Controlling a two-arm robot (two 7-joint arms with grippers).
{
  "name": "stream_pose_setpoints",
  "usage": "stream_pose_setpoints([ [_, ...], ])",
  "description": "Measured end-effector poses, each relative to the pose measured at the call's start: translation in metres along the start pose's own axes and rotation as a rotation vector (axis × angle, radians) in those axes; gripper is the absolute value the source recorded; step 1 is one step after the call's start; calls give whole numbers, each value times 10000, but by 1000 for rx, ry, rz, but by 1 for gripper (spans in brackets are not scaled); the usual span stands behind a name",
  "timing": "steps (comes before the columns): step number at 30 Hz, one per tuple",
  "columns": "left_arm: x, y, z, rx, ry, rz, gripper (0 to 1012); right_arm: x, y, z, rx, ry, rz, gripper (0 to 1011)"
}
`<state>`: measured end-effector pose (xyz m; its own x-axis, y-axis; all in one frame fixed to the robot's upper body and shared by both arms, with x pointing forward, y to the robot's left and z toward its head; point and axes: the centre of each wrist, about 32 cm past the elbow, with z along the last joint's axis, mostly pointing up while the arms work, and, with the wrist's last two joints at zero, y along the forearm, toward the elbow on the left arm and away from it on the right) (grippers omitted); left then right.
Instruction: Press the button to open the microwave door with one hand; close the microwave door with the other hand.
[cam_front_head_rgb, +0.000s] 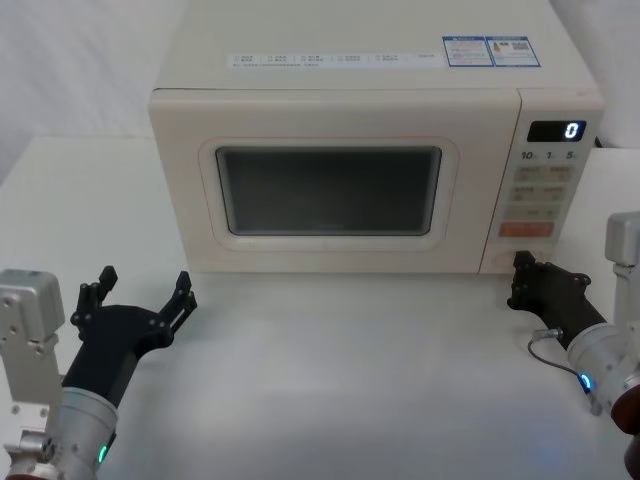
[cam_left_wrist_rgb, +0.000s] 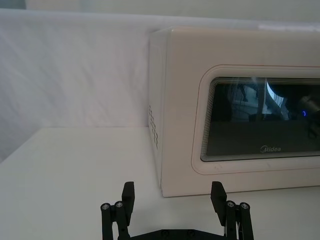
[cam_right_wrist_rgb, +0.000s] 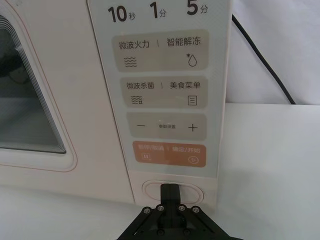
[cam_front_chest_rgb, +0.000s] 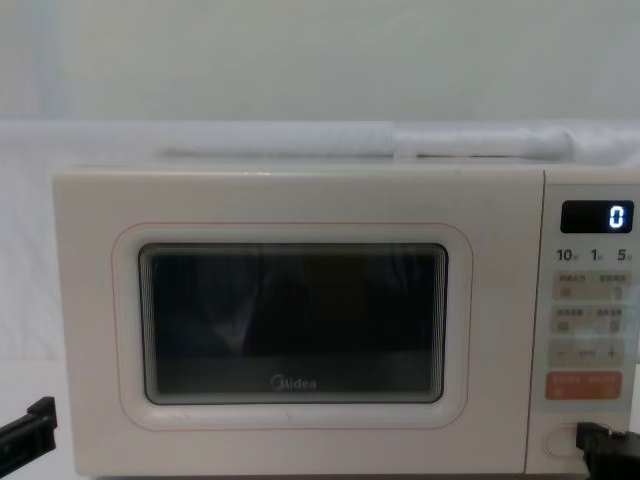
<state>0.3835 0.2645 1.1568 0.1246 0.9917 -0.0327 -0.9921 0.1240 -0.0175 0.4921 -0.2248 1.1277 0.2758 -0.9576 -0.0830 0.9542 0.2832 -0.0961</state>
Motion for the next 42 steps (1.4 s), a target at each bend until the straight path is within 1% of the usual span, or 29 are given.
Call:
stream_pose_setpoints([
  [17, 0, 0, 0, 0, 0, 0, 1001, -9, 55, -32, -11, -15, -8, 0],
  [31, 0, 0, 0, 0, 0, 0, 1001, -26, 95, -40, -6, -14, -19, 0],
  [42, 0, 0, 0, 0, 0, 0, 1001, -28, 170, -38, -4, -18, -20, 0],
])
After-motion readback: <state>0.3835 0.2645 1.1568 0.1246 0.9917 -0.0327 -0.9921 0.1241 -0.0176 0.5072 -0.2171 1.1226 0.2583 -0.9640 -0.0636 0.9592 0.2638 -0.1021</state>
